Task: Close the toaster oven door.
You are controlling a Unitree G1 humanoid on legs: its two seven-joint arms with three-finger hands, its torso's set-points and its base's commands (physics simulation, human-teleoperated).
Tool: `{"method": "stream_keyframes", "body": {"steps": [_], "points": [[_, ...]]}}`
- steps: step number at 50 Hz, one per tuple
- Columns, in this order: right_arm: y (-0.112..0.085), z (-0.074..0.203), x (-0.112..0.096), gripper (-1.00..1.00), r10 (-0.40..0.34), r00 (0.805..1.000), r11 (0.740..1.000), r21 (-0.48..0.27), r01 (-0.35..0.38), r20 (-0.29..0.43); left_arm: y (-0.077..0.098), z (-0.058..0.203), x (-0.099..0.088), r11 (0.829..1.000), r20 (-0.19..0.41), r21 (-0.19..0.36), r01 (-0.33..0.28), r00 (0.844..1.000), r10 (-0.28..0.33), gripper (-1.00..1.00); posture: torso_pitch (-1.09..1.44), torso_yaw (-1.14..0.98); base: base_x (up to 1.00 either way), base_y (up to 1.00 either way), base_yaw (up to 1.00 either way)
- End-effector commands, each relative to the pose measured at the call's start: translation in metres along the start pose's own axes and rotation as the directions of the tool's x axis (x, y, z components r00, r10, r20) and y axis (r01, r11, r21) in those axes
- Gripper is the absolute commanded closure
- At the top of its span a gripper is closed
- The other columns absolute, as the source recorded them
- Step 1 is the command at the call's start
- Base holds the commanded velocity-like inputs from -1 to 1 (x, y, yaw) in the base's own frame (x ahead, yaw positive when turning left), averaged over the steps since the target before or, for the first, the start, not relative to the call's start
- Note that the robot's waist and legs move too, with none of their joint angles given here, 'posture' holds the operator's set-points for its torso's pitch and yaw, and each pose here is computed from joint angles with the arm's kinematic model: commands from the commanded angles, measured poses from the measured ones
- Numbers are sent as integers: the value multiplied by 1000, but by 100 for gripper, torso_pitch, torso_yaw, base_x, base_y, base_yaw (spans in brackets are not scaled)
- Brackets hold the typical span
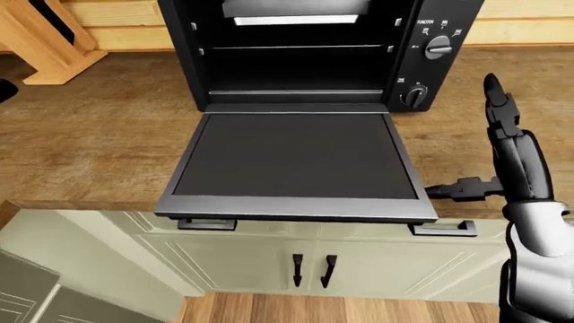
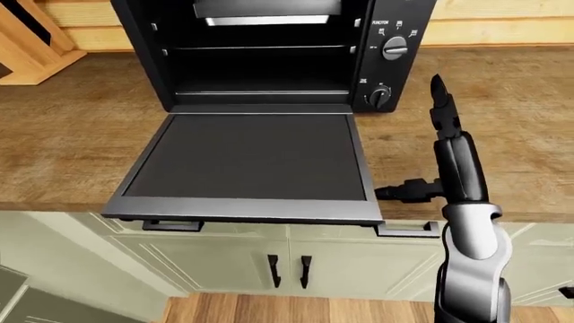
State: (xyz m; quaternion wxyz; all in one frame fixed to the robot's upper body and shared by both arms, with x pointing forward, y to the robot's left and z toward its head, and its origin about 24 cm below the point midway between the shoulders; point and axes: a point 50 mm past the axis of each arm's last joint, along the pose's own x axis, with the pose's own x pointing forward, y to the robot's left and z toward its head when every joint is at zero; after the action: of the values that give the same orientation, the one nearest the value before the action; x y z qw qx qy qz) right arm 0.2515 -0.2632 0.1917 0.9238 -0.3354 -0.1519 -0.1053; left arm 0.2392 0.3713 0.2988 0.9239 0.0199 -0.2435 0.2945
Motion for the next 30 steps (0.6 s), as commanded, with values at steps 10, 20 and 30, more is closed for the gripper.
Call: {"method": "stream_keyframes", "body": {"steps": [10, 20, 30], "points": [[-2, 38, 10, -100, -22, 995, 992, 129, 9, 101, 2, 20, 1, 1000, 92, -3, -5, 996, 5, -100, 0, 0, 0, 0, 0], [4, 50, 17, -100, -21, 994, 985, 175, 1, 112, 4, 20, 0, 1000, 92, -4, -8, 996, 8, -100, 0, 0, 0, 0, 0], [21, 61, 22, -100, -14, 995, 965, 262, -14, 101, 5, 19, 0, 1000, 91, -6, -9, 996, 9, -100, 0, 0, 0, 0, 0]]}}
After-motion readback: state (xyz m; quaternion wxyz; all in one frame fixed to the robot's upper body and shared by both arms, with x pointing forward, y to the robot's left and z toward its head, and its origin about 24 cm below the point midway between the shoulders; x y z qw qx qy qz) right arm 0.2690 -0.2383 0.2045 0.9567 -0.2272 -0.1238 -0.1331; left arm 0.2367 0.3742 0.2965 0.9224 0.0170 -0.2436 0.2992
